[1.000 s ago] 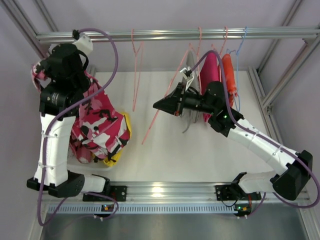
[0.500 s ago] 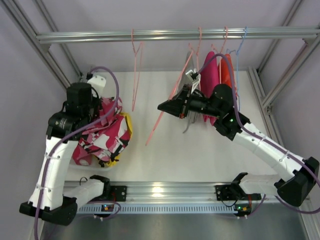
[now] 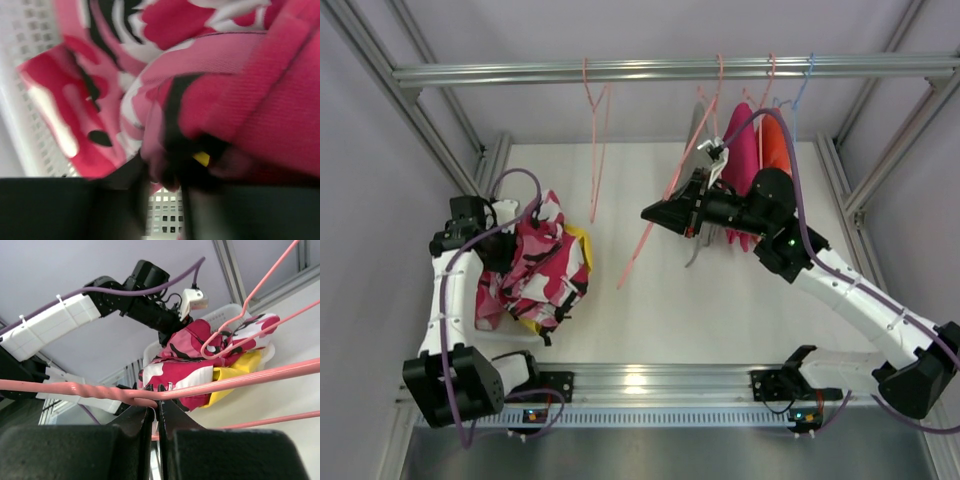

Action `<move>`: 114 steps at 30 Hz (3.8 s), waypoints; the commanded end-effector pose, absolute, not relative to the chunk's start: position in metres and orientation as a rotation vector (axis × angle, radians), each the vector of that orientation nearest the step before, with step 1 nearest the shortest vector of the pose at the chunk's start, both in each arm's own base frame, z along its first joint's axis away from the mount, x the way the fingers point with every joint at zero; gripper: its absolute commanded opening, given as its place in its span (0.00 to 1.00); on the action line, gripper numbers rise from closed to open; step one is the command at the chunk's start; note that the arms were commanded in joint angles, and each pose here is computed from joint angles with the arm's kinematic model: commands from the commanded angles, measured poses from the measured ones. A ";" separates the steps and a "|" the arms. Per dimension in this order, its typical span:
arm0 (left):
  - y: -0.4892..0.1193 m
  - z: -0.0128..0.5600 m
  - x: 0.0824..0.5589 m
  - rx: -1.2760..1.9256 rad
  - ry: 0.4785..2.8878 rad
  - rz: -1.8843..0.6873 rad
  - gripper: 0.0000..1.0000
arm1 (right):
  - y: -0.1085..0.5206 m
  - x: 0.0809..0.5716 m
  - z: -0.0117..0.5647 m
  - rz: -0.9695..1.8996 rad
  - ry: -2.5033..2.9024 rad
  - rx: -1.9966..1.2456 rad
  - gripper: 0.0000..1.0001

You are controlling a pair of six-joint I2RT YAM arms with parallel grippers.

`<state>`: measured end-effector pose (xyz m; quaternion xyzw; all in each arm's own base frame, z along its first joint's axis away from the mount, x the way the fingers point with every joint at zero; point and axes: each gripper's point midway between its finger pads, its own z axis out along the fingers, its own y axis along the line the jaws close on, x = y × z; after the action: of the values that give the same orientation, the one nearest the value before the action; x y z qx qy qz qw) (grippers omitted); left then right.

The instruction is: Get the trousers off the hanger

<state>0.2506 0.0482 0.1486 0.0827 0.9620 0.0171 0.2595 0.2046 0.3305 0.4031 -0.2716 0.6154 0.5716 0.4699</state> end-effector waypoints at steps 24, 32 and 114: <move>-0.057 0.370 0.220 0.579 1.866 -0.358 0.90 | 0.339 0.200 0.429 1.412 1.494 -0.703 0.00; -0.113 0.478 0.182 0.741 1.559 -0.648 0.92 | 0.370 0.193 0.438 1.482 1.519 -0.645 0.00; -0.253 0.384 0.409 0.126 2.064 -0.654 0.24 | 0.224 0.240 0.474 0.885 1.404 -0.372 1.00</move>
<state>0.3967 -0.2607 0.3659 0.0675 0.8588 -0.2680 0.4314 0.2394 0.2317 0.4704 -0.1719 0.6241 0.3979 0.6501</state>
